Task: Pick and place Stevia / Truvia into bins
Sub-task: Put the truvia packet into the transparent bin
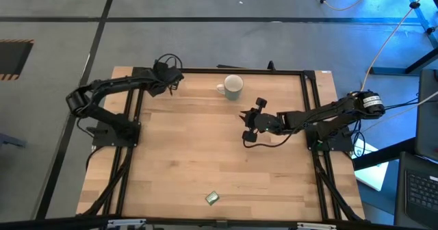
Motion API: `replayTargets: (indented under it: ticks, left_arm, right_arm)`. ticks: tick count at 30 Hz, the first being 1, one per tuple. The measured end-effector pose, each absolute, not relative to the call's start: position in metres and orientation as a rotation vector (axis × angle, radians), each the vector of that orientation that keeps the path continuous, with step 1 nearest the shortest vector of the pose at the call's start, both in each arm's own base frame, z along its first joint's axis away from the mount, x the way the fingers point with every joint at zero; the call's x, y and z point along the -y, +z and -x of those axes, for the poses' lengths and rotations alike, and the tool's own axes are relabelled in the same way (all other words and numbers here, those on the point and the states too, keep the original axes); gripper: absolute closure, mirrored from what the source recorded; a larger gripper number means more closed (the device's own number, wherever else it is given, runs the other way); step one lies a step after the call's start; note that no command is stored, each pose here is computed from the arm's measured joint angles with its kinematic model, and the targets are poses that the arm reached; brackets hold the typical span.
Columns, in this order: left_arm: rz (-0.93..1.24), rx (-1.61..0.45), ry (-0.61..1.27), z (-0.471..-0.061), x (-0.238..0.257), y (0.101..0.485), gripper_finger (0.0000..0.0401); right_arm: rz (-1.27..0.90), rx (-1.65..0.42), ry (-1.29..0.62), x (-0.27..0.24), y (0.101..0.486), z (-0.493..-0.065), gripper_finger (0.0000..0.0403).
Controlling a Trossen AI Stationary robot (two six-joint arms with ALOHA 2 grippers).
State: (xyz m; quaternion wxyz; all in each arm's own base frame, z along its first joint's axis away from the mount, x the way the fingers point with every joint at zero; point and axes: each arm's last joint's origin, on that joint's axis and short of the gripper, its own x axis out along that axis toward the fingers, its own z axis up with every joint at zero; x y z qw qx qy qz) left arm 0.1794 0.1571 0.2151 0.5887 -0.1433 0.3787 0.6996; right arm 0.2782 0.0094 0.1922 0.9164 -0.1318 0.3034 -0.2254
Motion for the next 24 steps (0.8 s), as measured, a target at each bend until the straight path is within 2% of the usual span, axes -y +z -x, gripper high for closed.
replayTargets:
  ticks: [8, 12, 24]
  left_arm:
    - [0.370, -1.000, 1.681, -0.176, -0.182, 0.188, 0.0397]
    - [0.421, -1.018, 1.627, -0.178, -0.194, 0.178, 0.0397]
    - [0.433, -1.039, 1.583, -0.177, -0.204, 0.172, 0.0397]
  right_arm:
    - [0.277, -0.626, -0.462, -0.009, 0.192, -0.278, 0.0324]
    - [0.279, -0.626, -0.461, -0.009, 0.192, -0.278, 0.0324]
    - [0.299, -0.631, -0.455, -0.009, 0.192, -0.278, 0.0324]
